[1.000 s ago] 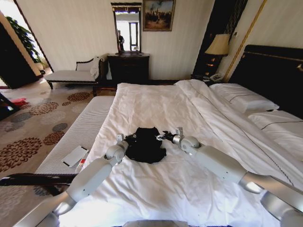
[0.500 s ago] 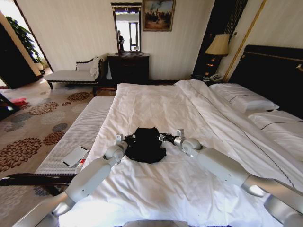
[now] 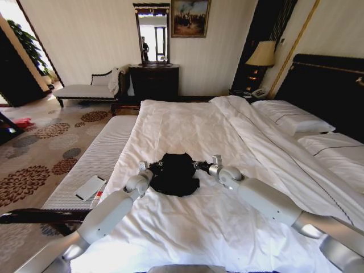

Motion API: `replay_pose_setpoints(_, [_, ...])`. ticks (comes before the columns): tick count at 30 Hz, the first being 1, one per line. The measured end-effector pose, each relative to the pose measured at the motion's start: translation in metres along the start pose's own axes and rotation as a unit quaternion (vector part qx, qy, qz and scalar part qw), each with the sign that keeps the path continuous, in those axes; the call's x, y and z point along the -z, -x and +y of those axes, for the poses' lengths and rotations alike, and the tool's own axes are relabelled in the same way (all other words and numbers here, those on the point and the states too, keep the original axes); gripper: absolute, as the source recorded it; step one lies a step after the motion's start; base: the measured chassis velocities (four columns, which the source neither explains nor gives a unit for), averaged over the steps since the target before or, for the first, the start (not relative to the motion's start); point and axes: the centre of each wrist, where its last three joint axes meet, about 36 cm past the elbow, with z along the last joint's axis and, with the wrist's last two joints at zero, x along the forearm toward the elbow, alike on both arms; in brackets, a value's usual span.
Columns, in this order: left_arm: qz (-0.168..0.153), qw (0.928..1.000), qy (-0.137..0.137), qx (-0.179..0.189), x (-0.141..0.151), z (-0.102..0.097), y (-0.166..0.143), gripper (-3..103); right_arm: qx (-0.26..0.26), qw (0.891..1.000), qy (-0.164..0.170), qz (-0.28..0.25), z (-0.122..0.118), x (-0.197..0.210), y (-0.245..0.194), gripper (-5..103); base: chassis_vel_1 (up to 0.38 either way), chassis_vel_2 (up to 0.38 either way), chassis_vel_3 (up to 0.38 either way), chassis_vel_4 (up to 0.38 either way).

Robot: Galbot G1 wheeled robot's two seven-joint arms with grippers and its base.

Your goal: Fold the clothes on the bed.

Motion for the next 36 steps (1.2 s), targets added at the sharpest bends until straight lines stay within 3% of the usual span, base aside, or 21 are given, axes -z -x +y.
replay_pose_setpoints(6, [-0.013,0.9999,0.004,0.002,0.009,0.003,-0.01,1,-0.004,1.0,-0.002,-0.022,0.004,0.009,-0.013,2,0.0,0.0,0.0,0.0])
replay_pose_setpoints(13, [-0.042,0.999,0.011,0.008,0.034,0.01,-0.037,1,-0.029,0.996,-0.042,-0.066,0.008,0.039,-0.06,2,0.0,0.0,0.0,0.0])
replay_pose_setpoints(19, [-0.078,0.9962,0.039,-0.01,0.066,0.002,-0.079,1,-0.049,0.986,-0.118,-0.109,0.021,0.074,-0.117,2,0.0,0.0,0.0,0.0])
replay_pose_setpoints(22, [-0.088,0.9944,0.057,-0.013,0.073,0.001,-0.092,1,-0.051,0.982,-0.133,-0.12,0.031,0.082,-0.136,2,0.0,0.0,0.0,0.0])
replay_pose_setpoints(26, [-0.12,0.988,0.097,-0.016,0.101,-0.001,-0.12,1,-0.051,0.975,-0.149,-0.155,0.049,0.093,-0.173,2,0.0,0.0,0.0,0.0])
replay_pose_setpoints(31, [-0.152,0.9802,0.125,-0.023,0.131,-0.004,-0.147,1,-0.058,0.969,-0.159,-0.179,0.063,0.103,-0.207,2,0.0,0.0,0.0,0.0])
replay_pose_setpoints(36, [-0.192,0.9657,0.168,-0.05,0.159,-0.023,-0.204,1,-0.052,0.957,-0.185,-0.22,0.083,0.13,-0.244,2,0.0,0.0,0.0,0.0])
